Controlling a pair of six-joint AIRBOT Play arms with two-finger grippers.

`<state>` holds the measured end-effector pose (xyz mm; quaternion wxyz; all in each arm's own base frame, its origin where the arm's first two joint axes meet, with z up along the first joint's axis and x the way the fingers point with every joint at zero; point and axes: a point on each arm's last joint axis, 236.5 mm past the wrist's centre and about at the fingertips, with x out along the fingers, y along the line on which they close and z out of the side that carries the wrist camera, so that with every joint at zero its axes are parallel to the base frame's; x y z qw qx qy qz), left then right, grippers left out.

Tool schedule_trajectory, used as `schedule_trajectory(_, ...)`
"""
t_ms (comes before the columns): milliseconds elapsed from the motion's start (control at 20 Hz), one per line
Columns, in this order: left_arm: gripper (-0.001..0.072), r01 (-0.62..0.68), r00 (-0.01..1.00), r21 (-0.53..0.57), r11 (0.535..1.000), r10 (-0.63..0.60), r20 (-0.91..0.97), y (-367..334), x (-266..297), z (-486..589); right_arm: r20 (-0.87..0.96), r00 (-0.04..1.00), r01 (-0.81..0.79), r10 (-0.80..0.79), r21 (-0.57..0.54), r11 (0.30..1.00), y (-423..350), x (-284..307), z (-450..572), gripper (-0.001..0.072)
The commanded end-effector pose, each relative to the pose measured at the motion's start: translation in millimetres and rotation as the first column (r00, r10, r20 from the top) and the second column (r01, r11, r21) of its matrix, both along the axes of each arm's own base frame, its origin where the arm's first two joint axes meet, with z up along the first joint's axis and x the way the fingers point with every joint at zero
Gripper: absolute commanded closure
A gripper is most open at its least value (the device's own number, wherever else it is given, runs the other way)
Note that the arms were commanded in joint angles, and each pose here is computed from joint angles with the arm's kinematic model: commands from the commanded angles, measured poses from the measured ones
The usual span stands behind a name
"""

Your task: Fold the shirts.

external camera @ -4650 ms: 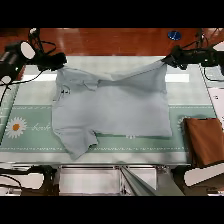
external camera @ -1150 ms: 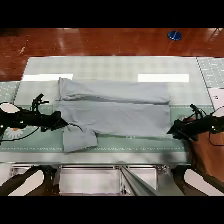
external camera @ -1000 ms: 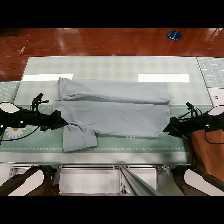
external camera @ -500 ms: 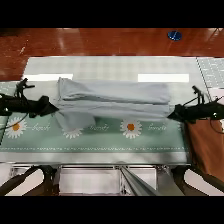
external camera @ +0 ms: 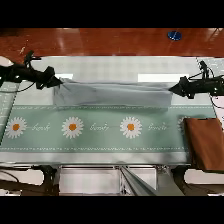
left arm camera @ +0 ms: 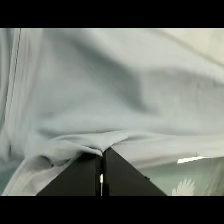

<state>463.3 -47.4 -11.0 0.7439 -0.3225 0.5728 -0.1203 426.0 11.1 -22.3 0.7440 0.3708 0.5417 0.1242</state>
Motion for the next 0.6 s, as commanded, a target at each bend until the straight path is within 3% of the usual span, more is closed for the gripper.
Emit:
schedule_trajectory(0,0.0682,0.015,0.999,-0.022,1.0,-0.016,-0.043,-14,38,-26,0.017,0.999,0.05,-0.051,0.064,0.997,-6,41,-15,0.0693)
schedule_trajectory(50,0.0582,0.031,0.998,-0.027,0.999,-0.032,-0.058,-19,40,-34,0.014,0.997,0.068,-0.069,0.072,0.995,-8,47,-22,0.0577)
schedule_trajectory(100,0.0267,0.045,0.996,-0.029,0.999,-0.047,-0.07,-26,41,-42,0.011,0.996,0.088,-0.09,0.077,0.993,-11,52,-27,0.0314)
schedule_trajectory(150,0.0199,0.06,0.996,-0.026,0.998,-0.061,-0.071,-29,41,-46,0.017,0.995,0.097,-0.098,0.07,0.993,-13,55,-30,0.0291)
schedule_trajectory(300,0.02,0.065,0.997,0.025,0.998,-0.064,-0.054,-8,45,-31,0.041,0.992,0.116,-0.118,0.058,0.992,-35,56,-11,0.0292)
schedule_trajectory(400,0.02,0.058,0.997,0.12,0.991,-0.051,-0.061,32,38,-8,0.038,0.988,0.151,-0.152,0.026,0.988,-67,43,2,0.0292)
schedule_trajectory(550,0.02,-0.033,0.998,0.221,0.975,0.019,0.068,76,35,49,-0.097,0.981,0.165,-0.17,-0.062,0.984,-93,9,-22,0.0292)
